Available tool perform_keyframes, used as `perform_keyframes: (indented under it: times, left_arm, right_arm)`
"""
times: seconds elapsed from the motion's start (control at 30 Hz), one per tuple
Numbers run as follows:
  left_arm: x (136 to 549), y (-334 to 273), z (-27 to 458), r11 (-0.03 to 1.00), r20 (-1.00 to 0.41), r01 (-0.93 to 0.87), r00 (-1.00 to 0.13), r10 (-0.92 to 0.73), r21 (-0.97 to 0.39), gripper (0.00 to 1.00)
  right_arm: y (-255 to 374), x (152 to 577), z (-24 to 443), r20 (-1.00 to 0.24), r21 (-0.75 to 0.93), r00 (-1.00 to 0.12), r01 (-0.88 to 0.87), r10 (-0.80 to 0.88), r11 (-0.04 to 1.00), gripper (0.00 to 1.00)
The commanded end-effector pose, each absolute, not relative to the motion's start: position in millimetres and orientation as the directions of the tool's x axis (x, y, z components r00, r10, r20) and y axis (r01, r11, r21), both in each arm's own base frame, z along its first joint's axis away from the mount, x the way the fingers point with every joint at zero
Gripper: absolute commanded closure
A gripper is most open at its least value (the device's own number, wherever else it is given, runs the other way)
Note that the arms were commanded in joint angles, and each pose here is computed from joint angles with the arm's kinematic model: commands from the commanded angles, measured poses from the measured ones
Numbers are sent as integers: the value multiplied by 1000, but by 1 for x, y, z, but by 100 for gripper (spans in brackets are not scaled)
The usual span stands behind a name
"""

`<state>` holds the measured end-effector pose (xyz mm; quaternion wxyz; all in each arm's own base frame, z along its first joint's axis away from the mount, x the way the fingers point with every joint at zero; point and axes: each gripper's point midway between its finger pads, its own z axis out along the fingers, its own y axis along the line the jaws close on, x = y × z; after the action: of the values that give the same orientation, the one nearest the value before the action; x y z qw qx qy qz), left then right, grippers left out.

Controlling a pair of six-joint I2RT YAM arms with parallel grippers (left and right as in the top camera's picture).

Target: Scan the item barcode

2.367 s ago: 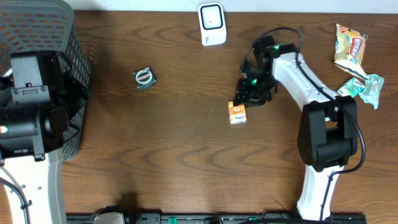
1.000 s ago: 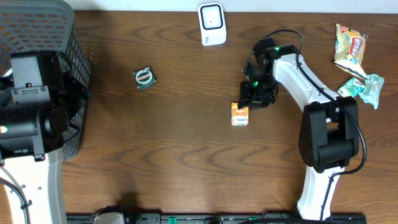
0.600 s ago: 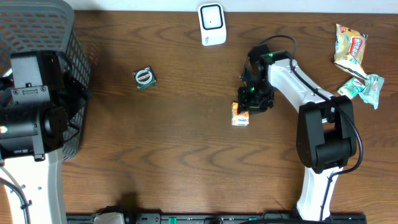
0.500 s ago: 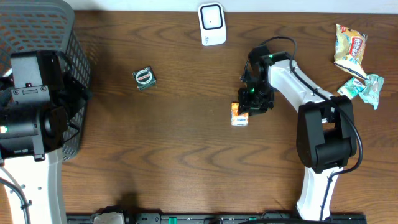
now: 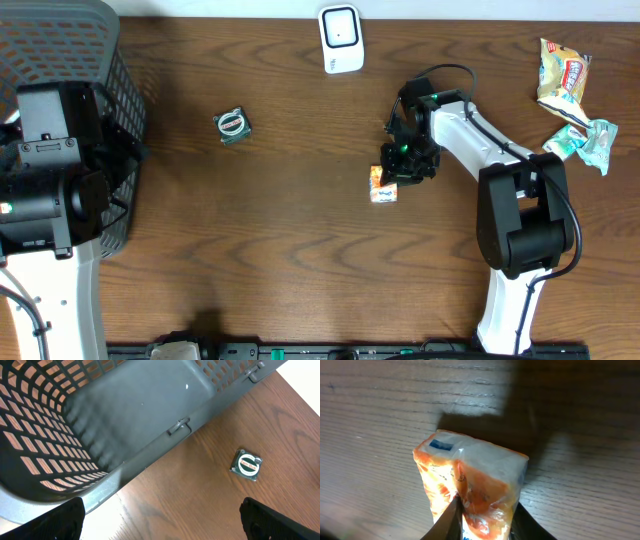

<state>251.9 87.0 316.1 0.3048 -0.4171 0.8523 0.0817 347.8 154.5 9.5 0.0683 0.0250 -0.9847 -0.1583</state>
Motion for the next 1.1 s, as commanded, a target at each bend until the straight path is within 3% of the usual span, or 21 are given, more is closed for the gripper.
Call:
perform_keyframes:
  times: [0.0,0.07,0.43,1.07]
  left_arm:
    - [250,90,314,621,-586,-776,-453,-672,-112,2]
    - [250,90,314,621,-586,-776,-454,-671,-112,2]
    - [250,90,314,621,-586,-776,-453,-672,-112,2]
    - [250,90,314,621,-586,-776,-454,-671,-112,3]
  right_arm:
    - [158,341,7,158,333,-985,-9,-65,943,76]
    - [150,343,15,176,329,-984,17,-44,944,66]
    - [143,345,38,199,334,-978,14,-56,942,42]
    - [160,339,15,166,331,-981,-39,-98,943,55]
